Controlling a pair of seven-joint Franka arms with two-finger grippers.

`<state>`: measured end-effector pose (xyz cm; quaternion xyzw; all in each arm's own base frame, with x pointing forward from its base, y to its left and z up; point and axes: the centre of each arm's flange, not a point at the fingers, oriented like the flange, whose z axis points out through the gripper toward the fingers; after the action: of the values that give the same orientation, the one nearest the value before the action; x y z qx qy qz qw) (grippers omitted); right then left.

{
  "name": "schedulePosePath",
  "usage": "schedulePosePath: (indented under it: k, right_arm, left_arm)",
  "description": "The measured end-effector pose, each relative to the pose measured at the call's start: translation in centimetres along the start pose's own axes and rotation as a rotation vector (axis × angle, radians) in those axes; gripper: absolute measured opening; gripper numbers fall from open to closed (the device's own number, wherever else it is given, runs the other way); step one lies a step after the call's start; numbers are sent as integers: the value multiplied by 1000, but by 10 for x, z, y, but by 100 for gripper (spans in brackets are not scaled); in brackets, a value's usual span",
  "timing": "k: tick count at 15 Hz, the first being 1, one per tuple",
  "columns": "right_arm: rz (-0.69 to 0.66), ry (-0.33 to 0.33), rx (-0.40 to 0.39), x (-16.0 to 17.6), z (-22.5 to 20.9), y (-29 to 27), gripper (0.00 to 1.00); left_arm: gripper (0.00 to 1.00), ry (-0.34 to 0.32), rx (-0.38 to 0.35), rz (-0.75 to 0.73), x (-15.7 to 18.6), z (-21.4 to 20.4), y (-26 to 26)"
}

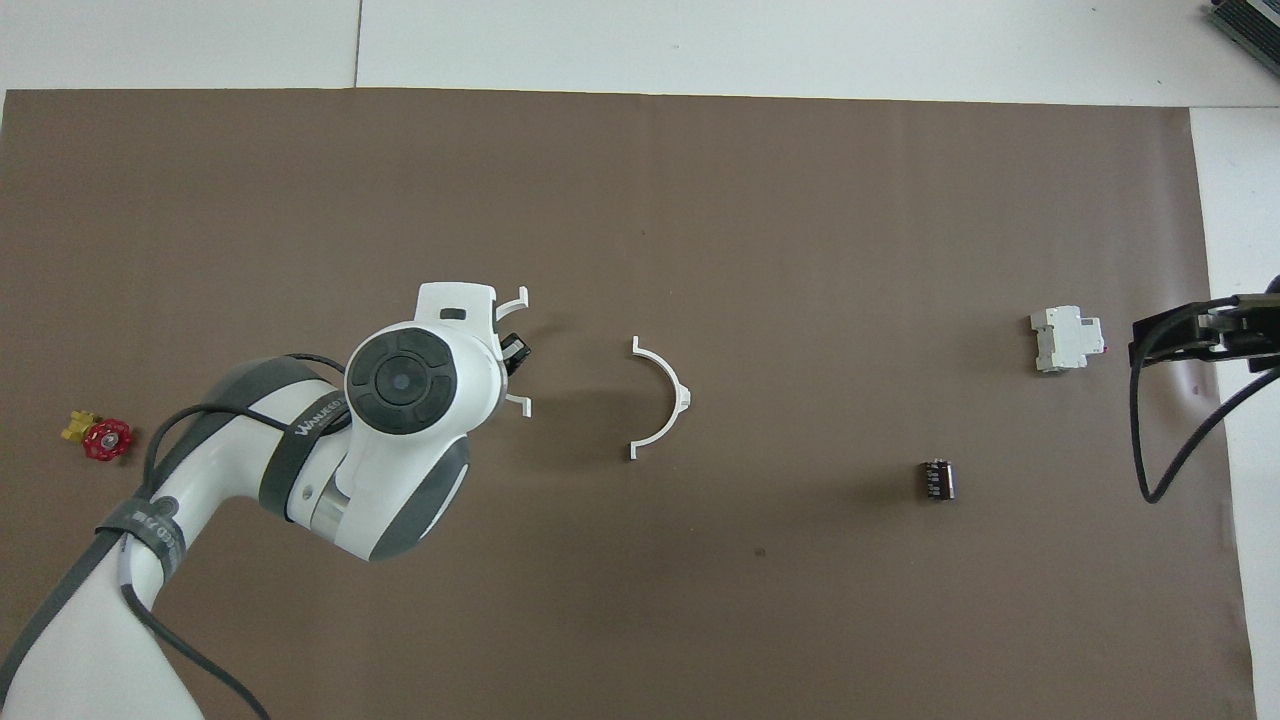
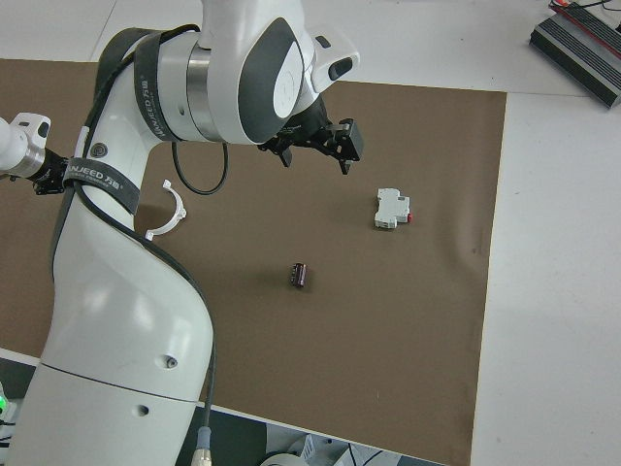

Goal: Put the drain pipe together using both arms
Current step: 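Lift and carry the clamp half with the left gripper toward the placed half, then press the held clamp half onto the placed half with the left gripper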

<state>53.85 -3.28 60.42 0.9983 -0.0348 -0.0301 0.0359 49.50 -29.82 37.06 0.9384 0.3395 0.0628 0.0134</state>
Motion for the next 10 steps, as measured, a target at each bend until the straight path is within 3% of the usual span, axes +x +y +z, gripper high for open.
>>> schedulePosePath:
  k: [4,7,10]
  right_arm:
    - [-2,1,52,-3,-6,-6,100]
    - [-2,2,56,-3,-6,-6,100]
    - [-2,2,56,-3,-6,-6,100]
  left_arm:
    - [7,-5,-1,-25,-46,-15,29]
    - [7,-18,46,-11,-71,26,36]
    - [7,-21,65,-11,-72,47,38]
